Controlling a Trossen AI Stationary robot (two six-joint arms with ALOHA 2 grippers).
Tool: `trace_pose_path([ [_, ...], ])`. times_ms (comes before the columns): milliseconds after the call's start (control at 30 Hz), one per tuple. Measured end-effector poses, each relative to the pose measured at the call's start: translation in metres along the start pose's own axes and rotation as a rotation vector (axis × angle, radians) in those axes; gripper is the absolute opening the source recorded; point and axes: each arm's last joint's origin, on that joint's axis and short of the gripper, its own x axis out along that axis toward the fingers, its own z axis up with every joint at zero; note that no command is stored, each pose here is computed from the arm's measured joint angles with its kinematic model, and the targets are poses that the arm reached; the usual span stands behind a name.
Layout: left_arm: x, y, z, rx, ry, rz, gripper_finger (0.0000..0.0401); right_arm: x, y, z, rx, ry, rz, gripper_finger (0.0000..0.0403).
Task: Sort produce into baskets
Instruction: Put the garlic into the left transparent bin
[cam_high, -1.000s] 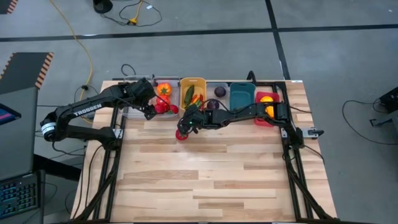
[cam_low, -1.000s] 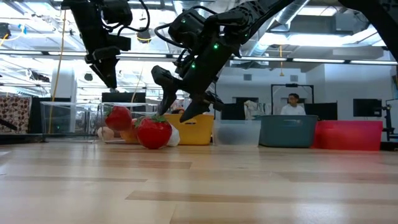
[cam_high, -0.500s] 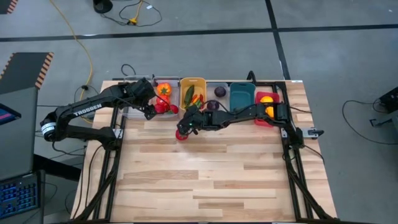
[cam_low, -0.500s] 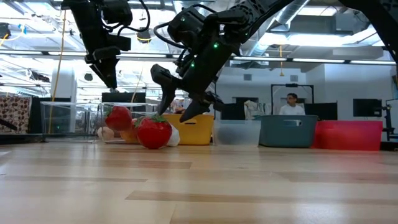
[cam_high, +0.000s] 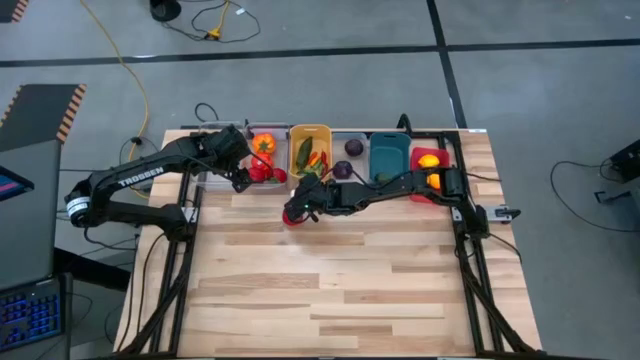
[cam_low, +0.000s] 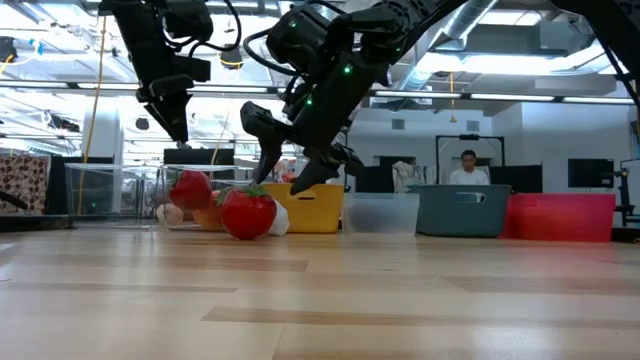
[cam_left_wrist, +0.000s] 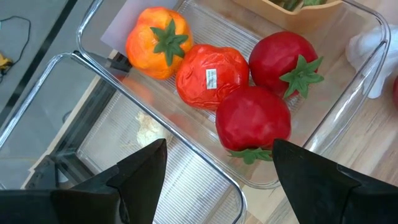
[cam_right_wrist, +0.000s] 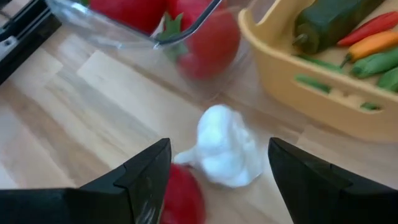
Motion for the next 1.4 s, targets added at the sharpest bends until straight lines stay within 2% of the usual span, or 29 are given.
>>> trace_pose_path([
  [400,0.0,0.0,0.0,0.0,0.0,0.0,0.0279,0.0,-0.001,0.001,0.016,-0.031,-0.025,0.0297],
  [700,0.0,0.0,0.0,0.0,0.0,0.0,0.0279,0.031,-0.004,-0.022,0.019,-0.018,-0.039,0.0297],
  [1033,0.0,0.0,0.0,0.0,0.001,0.007,0.0279,0.048,-0.013,-0.022,0.038,-0.03,-0.056,0.0296],
  [1400,0.0,0.0,0.0,0.0,0.001,0.007,0.0279,0.047,-0.012,-0.021,0.035,-0.05,-0.055,0.0241],
])
